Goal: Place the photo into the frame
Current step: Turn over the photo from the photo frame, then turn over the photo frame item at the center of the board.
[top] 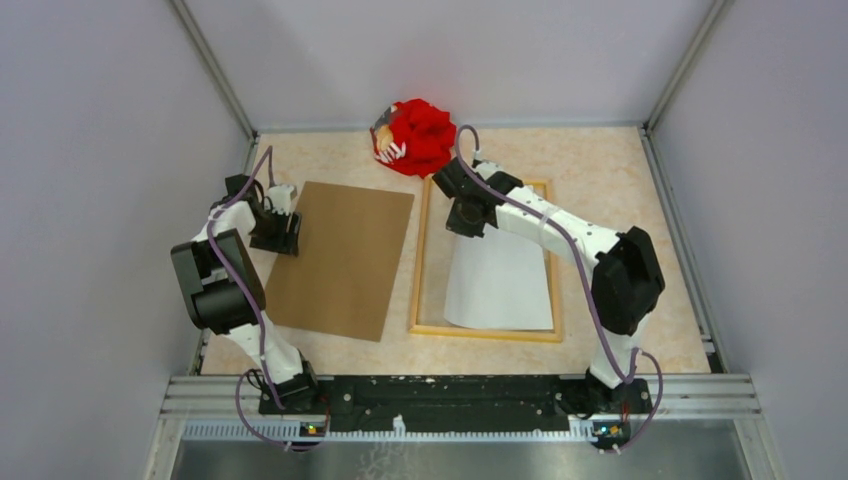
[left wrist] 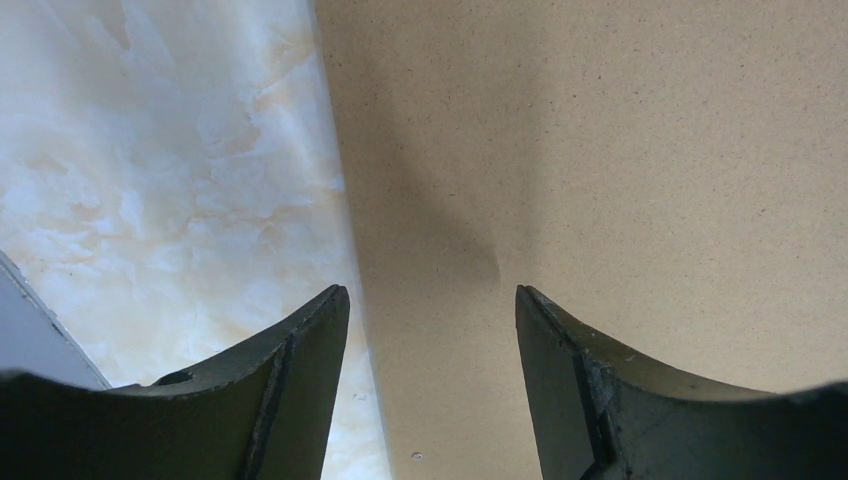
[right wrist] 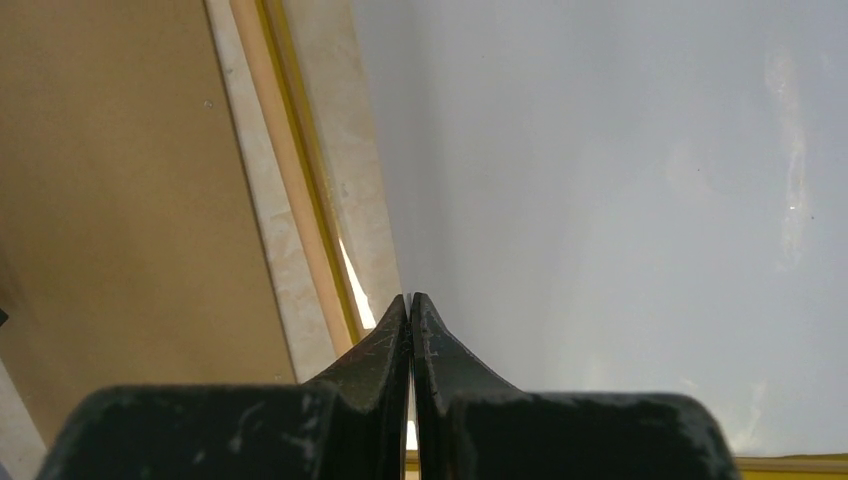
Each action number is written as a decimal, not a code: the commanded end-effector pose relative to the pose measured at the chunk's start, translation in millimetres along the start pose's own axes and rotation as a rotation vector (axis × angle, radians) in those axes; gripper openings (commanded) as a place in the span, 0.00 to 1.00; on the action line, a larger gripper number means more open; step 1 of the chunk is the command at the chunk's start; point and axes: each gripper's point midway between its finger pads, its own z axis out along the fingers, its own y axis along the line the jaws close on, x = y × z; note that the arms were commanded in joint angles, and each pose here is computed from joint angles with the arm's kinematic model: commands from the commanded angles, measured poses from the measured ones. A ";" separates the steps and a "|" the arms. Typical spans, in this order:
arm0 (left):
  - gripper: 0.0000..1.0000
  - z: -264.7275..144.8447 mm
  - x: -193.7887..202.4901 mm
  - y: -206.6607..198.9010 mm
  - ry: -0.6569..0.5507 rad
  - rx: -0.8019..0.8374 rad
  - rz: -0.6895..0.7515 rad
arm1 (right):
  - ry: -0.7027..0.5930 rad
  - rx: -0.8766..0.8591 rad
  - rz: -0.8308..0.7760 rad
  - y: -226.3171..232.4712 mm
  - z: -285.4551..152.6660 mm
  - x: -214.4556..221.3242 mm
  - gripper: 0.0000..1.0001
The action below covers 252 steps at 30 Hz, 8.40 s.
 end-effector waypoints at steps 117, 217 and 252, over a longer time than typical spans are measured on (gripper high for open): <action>0.66 47.9 20.0 0.7 0.049 0.017 -0.035 | 0.319 -0.756 0.160 198.7 34.4 96.5 0.76; 0.98 -197.1 -121.2 -210.9 -0.721 0.296 0.871 | -0.091 -0.879 0.241 103.1 -149.8 -143.7 0.00; 0.66 -247.2 -113.7 -224.7 -1.160 -0.229 1.340 | -0.041 -1.126 0.507 92.0 -240.2 -142.3 0.00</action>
